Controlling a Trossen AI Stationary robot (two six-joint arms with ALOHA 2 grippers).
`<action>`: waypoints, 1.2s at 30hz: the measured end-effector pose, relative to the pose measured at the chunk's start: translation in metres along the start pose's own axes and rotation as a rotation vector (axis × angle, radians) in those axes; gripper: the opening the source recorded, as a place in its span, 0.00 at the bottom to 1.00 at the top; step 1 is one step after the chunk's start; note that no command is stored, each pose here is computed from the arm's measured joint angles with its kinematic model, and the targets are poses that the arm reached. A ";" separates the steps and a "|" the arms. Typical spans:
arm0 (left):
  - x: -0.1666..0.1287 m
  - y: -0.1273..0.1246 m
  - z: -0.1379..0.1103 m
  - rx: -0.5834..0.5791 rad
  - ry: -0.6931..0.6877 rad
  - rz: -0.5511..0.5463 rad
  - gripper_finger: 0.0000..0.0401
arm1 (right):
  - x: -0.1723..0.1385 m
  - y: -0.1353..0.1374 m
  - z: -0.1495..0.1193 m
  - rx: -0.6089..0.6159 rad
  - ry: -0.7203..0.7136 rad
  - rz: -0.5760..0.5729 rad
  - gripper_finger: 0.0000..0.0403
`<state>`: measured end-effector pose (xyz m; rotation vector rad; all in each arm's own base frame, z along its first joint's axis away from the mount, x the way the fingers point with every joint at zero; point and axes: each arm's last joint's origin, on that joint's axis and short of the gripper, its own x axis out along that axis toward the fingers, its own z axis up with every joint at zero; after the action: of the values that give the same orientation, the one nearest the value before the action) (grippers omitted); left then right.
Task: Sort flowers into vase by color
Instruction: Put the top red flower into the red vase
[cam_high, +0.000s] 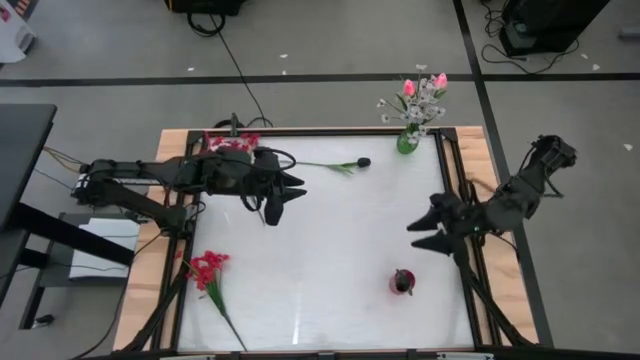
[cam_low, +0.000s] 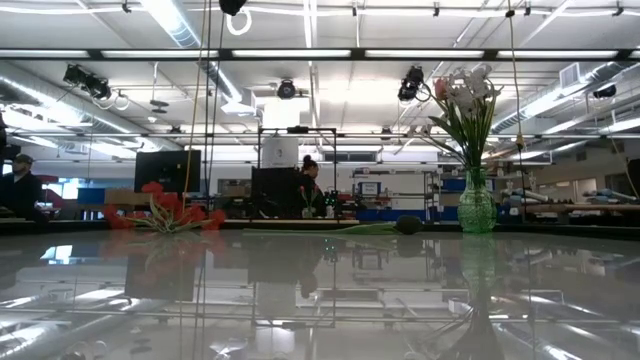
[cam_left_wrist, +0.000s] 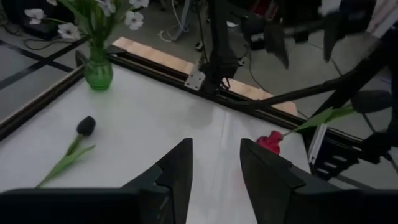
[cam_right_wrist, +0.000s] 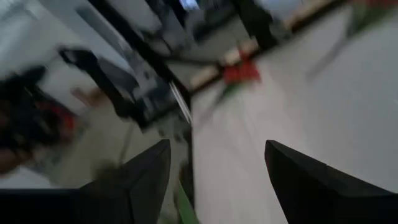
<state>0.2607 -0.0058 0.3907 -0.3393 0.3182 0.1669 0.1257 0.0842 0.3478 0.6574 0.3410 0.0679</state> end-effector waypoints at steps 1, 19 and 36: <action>0.002 0.000 -0.001 0.001 0.005 0.002 0.34 | 0.001 0.002 0.005 -0.002 -0.039 0.020 0.67; -0.001 0.031 -0.041 -0.362 0.129 0.673 0.34 | 0.085 -0.021 0.068 0.018 -0.324 0.131 0.66; 0.009 0.160 -0.127 -0.807 0.276 1.045 0.34 | 0.128 -0.070 0.085 0.218 -0.277 0.078 0.66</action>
<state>0.1999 0.0994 0.2266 -0.9778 0.6799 1.3056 0.2710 0.0004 0.3306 0.8848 0.0554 0.0135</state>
